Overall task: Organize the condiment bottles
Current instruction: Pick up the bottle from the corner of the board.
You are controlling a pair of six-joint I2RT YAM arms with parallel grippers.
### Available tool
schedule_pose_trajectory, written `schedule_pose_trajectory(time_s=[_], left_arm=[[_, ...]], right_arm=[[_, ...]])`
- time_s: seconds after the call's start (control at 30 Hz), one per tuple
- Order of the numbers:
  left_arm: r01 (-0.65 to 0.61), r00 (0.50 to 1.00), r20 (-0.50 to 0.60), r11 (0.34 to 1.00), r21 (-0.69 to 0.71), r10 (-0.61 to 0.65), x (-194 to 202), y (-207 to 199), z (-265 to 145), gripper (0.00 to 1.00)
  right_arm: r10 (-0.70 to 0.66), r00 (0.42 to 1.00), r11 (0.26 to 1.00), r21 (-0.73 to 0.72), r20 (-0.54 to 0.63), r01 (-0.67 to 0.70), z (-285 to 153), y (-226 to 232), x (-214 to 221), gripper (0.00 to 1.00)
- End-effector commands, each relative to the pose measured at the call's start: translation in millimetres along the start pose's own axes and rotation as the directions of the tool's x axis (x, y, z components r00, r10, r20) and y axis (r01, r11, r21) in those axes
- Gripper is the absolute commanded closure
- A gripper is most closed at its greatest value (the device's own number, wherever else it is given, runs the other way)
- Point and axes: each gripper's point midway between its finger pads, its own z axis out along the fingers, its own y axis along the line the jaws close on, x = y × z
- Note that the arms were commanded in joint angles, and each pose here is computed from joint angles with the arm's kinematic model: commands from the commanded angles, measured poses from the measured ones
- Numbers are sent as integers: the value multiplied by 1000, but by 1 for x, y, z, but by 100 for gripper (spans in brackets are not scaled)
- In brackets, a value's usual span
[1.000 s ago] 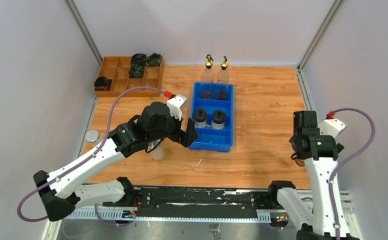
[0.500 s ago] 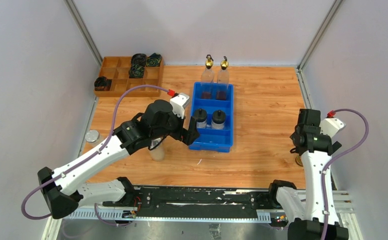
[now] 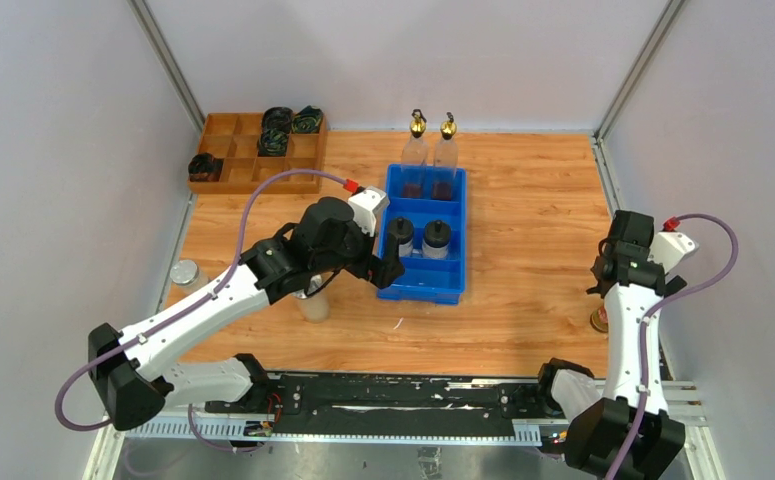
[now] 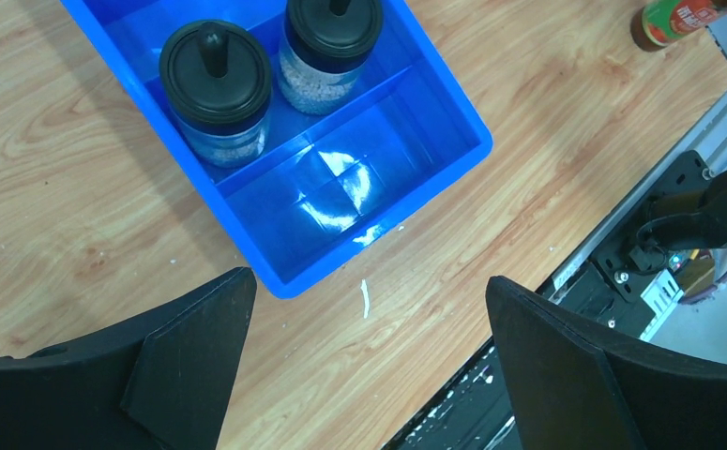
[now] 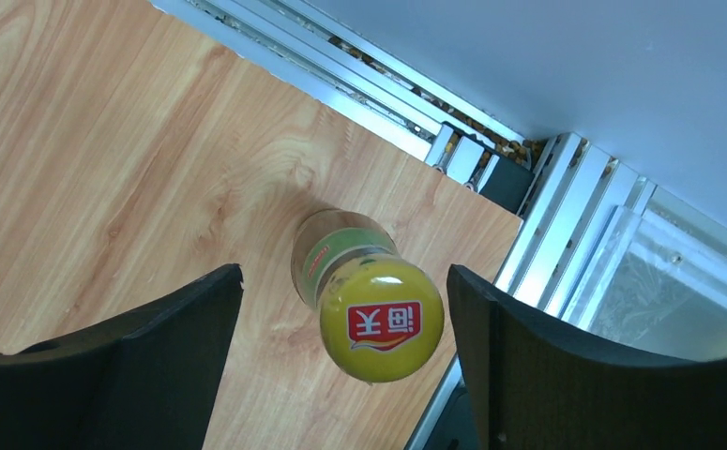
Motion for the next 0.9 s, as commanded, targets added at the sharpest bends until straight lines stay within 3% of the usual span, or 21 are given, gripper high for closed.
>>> schedule_pose_trajectory(time_s=[0.0, 0.1, 0.43, 0.87], left_arm=[[1, 1000, 5, 1000, 18, -1, 0, -1, 6, 0], [6, 1000, 6, 1000, 19, -6, -1, -1, 5, 0], [28, 999, -25, 999, 24, -27, 3, -4, 4, 0], [50, 999, -7, 997, -57, -51, -9, 6, -10, 0]], right_arm=[[-9, 1000, 1000, 15, 7, 9, 8, -2, 1, 24], [-24, 1000, 1000, 20, 1, 24, 10, -3, 4, 55], [-23, 1000, 999, -37, -1, 23, 5, -1, 12, 99], [-32, 995, 930, -367, -99, -6, 0, 83, 10, 100]])
